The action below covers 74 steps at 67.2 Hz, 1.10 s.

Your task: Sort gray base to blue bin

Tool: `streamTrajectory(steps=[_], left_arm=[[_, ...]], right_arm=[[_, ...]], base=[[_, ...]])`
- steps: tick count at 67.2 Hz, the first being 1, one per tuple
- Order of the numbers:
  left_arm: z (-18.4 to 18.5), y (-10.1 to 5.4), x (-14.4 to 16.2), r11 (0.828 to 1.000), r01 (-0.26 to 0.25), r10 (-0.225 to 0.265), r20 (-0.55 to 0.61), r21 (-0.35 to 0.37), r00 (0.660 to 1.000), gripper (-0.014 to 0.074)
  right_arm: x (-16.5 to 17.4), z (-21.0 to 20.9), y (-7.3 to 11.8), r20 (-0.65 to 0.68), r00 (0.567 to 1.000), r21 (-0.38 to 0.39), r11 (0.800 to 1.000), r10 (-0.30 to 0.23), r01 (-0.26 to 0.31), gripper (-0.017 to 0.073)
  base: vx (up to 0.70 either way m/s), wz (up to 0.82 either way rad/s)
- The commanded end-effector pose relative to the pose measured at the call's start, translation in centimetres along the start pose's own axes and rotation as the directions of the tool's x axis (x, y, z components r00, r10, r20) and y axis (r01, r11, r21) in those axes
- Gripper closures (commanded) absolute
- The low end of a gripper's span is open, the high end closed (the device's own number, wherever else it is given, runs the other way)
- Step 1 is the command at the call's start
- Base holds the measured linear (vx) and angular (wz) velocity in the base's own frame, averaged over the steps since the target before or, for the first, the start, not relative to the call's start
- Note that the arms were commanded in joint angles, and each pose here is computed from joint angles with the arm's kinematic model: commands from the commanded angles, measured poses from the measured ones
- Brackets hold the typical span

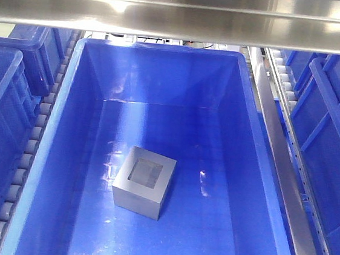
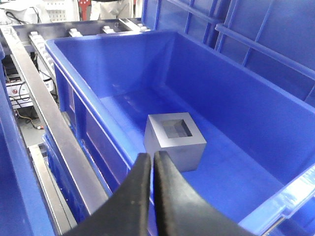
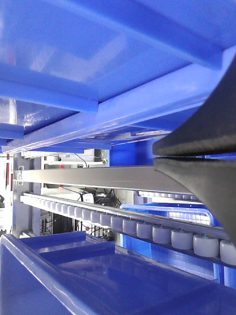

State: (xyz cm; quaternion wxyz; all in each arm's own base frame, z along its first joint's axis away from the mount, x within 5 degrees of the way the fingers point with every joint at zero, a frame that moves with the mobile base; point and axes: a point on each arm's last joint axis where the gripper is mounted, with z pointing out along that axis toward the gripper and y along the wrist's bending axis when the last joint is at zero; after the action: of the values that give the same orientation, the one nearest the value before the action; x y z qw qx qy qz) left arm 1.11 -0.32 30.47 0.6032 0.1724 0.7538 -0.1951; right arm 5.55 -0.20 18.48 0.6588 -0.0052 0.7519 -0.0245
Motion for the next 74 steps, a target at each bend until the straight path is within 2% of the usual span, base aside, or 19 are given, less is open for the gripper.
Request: streamTrajectory(steps=[1, 11, 15, 19, 27, 36, 42, 49, 54, 60, 67, 74], left_arm=[[-0.2, -0.2, -1.2, 1.000, 0.007, -0.009, 0.074, 0.020, 0.997, 0.0602], [-0.2, -0.2, -1.2, 1.000, 0.007, -0.009, 0.074, 0.020, 0.997, 0.0602], [-0.1, -0.1, -1.4, 1.000, -0.008, 0.007, 0.106, 0.014, 0.994, 0.0601], [0.2, 0.0, -1.4, 1.000, -0.028, 0.029, 0.142, -0.010, 0.989, 0.0601], [1.1, 0.1, -1.1, 0.995, 0.000, 0.022, 0.226, -0.098, 0.974, 0.0601], [2.3, 0.9, 0.3, 0.961, 0.057, 0.016, 0.264, -0.269, 0.964, 0.0601], [2.8, 1.5, 1.4, 0.919, 0.100, 0.007, 0.269, -0.381, 0.963, 0.0601], [3.5, 2.4, 3.0, 0.861, 0.133, -0.002, 0.258, -0.491, 0.966, 0.0601], [4.0, 3.0, 4.4, 0.835, 0.142, -0.007, 0.248, -0.532, 0.969, 0.0601], [4.9, 3.6, 6.4, 0.828, 0.136, 0.009, 0.255, -0.545, 0.967, 0.0601], [5.6, 3.9, 8.3, 0.835, 0.117, 0.064, 0.306, -0.538, 0.950, 0.0601], [5.3, 3.7, 8.3, 0.834, 0.086, 0.099, 0.302, -0.545, 0.948, 0.0601]], right_arm=[[-0.6, 0.0, 0.0, 0.082, 0.996, 0.009, 1.000, -0.020, 0.019, 0.0564], [-0.6, 0.0, 0.0, 0.083, 0.996, 0.009, 1.000, -0.020, 0.019, 0.0564], [-0.6, 0.0, 0.0, 0.083, 0.996, 0.009, 1.000, -0.020, 0.019, 0.0564], [-0.6, 0.0, 0.0, 0.083, 0.996, 0.009, 1.000, -0.020, 0.019, 0.0564], [-0.6, 0.0, 0.0, 0.083, 0.996, 0.009, 1.000, -0.020, 0.019, 0.0564], [-0.6, 0.0, 0.0, 0.083, 0.996, 0.009, 1.000, -0.020, 0.019, 0.0564], [-0.6, 0.0, 0.0, 0.083, 0.996, 0.009, 1.000, -0.020, 0.019, 0.0564], [-0.6, 0.0, 0.0, 0.083, 0.996, 0.009, 1.000, -0.020, 0.019, 0.0564], [-0.6, 0.0, 0.0, 0.083, 0.996, 0.009, 1.000, -0.020, 0.019, 0.0564], [-0.6, 0.0, 0.0, 0.083, 0.996, 0.009, 1.000, -0.020, 0.019, 0.0564], [-0.6, 0.0, 0.0, 0.081, 0.997, 0.009, 1.000, -0.020, 0.019, 0.0564], [-0.6, 0.0, 0.0, 0.082, 0.996, 0.009, 1.000, -0.020, 0.019, 0.0564]], base=[[0.00, 0.00], [0.00, 0.00], [0.00, 0.00], [0.00, 0.00], [0.00, 0.00], [0.00, 0.00], [0.00, 0.00], [0.00, 0.00], [0.00, 0.00], [0.00, 0.00], [0.00, 0.00], [0.00, 0.00]])
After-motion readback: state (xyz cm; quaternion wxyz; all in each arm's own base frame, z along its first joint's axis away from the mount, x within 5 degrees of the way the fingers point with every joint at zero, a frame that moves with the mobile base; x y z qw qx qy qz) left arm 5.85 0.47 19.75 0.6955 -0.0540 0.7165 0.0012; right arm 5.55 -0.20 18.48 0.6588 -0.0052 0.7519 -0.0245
